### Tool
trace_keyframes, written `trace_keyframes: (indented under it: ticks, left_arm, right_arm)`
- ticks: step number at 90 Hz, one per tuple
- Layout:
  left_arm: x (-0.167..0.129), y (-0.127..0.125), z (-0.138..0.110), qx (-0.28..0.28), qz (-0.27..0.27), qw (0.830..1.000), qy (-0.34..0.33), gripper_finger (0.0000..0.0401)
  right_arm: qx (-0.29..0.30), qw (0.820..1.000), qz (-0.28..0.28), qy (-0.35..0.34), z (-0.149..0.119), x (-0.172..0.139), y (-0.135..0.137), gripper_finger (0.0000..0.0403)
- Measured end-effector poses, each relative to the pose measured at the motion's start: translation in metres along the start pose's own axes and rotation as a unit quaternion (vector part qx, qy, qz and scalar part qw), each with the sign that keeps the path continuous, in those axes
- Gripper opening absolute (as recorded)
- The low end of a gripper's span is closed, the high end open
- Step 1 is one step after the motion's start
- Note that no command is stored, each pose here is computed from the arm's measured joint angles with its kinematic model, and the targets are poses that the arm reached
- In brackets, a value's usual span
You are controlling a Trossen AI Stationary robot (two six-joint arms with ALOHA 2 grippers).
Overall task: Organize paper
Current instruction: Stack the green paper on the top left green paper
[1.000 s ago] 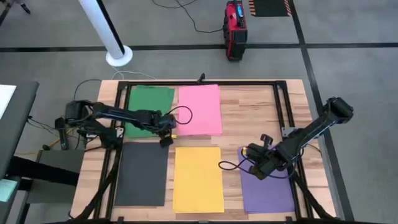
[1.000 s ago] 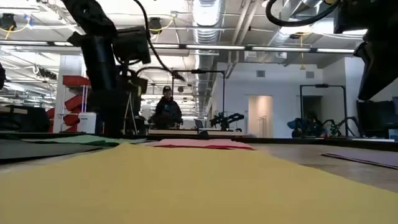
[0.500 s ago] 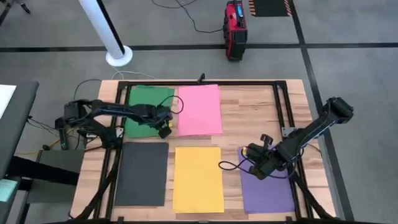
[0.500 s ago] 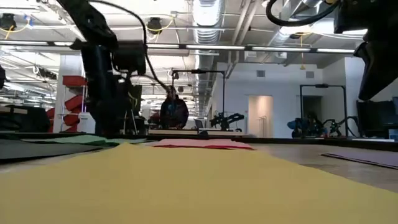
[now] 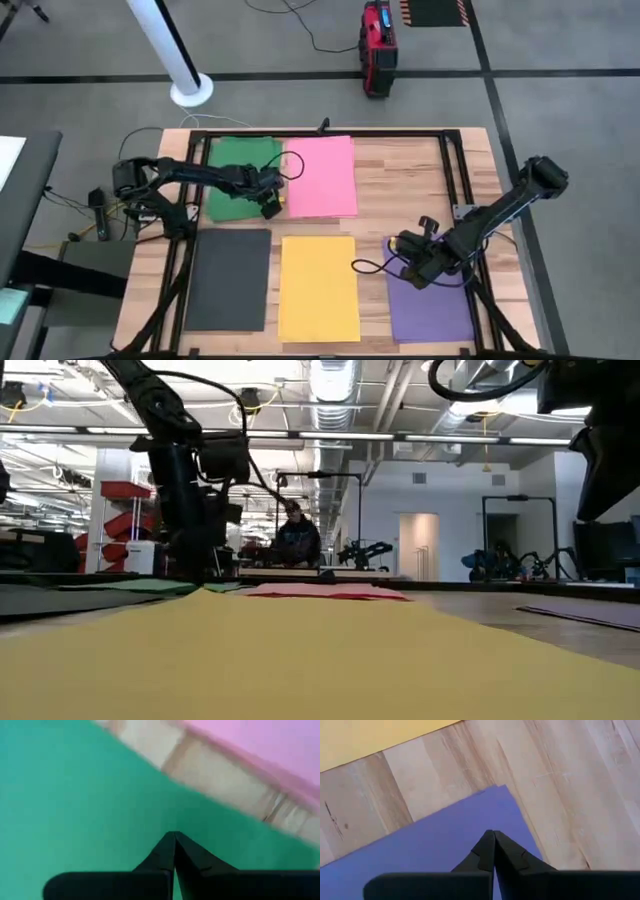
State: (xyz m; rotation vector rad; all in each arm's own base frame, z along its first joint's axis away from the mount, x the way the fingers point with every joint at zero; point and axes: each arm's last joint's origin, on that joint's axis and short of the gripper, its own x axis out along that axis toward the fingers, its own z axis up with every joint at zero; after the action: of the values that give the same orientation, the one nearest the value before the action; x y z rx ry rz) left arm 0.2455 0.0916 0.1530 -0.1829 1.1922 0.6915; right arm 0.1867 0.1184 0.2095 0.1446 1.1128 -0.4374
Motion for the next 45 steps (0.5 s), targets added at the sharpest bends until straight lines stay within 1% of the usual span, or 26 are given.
trace_keyframes:
  ticks: [9, 17, 22, 45]
  left_arm:
    - [-0.001, -0.002, 0.007, -0.009, -0.013, 1.0, -0.026, 0.0]
    - [0.0, -0.005, 0.012, -0.018, -0.053, 0.998, -0.04, 0.0]
    - [0.004, -0.007, 0.011, -0.016, -0.064, 0.997, -0.032, 0.0]
    - [0.03, -0.014, 0.006, 0.008, -0.058, 0.998, 0.015, 0.0]
  right_arm:
    - [0.0, 1.0, 0.0, 0.0, 0.0, 0.0, 0.0, 0.0]
    - [0.0, 1.0, 0.0, 0.0, 0.0, 0.0, 0.0, 0.0]
    - [0.0, 1.0, 0.0, 0.0, 0.0, 0.0, 0.0, 0.0]
    - [-0.001, 1.0, -0.001, 0.001, 0.0, 0.0, 0.0, 0.0]
